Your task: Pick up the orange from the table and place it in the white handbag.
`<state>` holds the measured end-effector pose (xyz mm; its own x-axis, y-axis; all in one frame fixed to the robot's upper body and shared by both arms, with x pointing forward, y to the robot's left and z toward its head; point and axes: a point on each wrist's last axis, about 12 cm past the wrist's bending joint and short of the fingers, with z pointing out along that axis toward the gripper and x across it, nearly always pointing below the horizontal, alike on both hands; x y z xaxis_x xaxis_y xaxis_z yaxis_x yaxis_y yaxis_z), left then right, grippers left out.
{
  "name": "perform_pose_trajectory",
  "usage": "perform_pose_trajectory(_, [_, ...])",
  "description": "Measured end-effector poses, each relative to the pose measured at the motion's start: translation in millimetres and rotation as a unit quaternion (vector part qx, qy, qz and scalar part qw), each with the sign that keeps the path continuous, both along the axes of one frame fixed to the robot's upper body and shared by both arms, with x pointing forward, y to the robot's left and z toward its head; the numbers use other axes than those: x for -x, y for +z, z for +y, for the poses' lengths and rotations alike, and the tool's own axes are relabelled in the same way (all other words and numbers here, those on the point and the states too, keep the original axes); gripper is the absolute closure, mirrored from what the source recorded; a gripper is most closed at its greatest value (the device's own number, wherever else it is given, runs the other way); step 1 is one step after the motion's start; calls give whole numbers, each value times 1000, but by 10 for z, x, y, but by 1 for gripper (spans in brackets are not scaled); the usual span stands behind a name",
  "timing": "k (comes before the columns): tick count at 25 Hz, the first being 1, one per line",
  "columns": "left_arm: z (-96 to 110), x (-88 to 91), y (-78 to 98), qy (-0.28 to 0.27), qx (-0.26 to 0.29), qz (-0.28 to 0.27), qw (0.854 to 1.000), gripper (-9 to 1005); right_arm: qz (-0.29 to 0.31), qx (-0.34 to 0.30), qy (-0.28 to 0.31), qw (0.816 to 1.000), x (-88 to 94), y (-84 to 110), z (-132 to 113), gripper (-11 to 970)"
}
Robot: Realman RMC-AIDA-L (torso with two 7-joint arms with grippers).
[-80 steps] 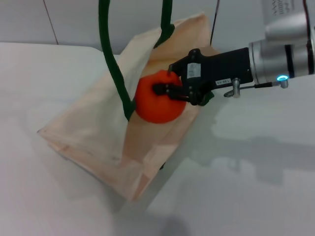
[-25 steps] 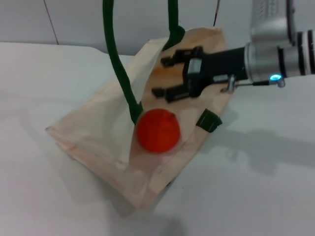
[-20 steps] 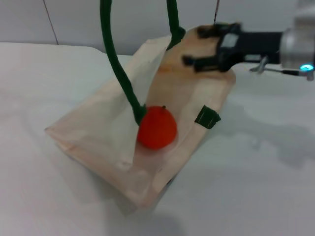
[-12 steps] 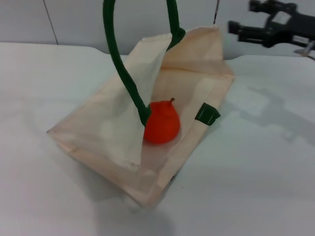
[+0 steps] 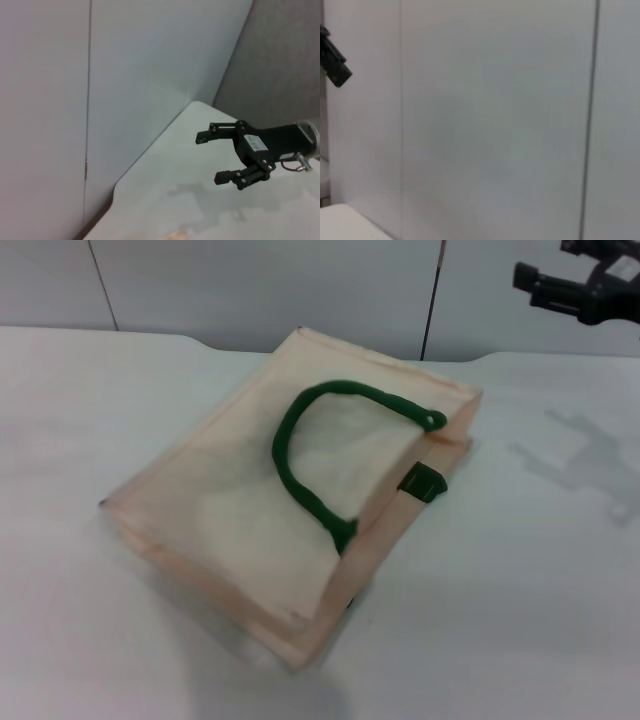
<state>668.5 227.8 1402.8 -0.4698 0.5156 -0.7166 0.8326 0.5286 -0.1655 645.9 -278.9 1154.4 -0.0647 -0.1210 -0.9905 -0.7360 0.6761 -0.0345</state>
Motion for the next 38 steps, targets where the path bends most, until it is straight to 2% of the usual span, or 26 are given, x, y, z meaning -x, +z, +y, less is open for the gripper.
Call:
perform_pose_trajectory(5, [25, 4, -2, 2, 25, -21, 999, 382, -21, -27, -48, 998, 56, -59, -144, 67])
perform_pose_trajectory(7, [78, 7, -82, 4, 59, -37, 998, 287, -38, -36, -72, 996, 84, -90, -203, 67])
perform_pose_trajectory(9, [188, 20, -261, 8, 104, -55, 993, 192, -53, -42, -94, 993, 115, -154, -244, 67])
perform_pose_trajectory(10, [260, 26, -390, 12, 127, -70, 989, 180, -59, -43, -102, 992, 132, -196, -250, 67])
perform_pose_trajectory(12, [320, 25, -527, 19, 148, -93, 984, 155, -69, -50, -120, 989, 158, -262, -268, 67])
perform_pose_trajectory(18, [438, 37, -1042, 47, 186, -190, 963, 93, -101, -56, -168, 979, 235, -408, -280, 67])
perform_pose_trajectory(22, [504, 109, -1383, 76, 205, -264, 939, 93, -107, -64, -194, 973, 281, -472, -312, 67])
perform_pose_trajectory(27, [594, 125, -1850, 121, 228, -290, 922, 93, -108, -76, -243, 961, 372, -574, -420, 67])
perform_pose_trajectory(33, [582, 242, -2258, 134, 232, -355, 896, 93, -104, -78, -277, 952, 484, -688, -504, 67])
perform_pose_trajectory(38, [482, 303, -2504, 135, 215, -390, 885, 93, -90, -71, -292, 950, 508, -745, -556, 67])
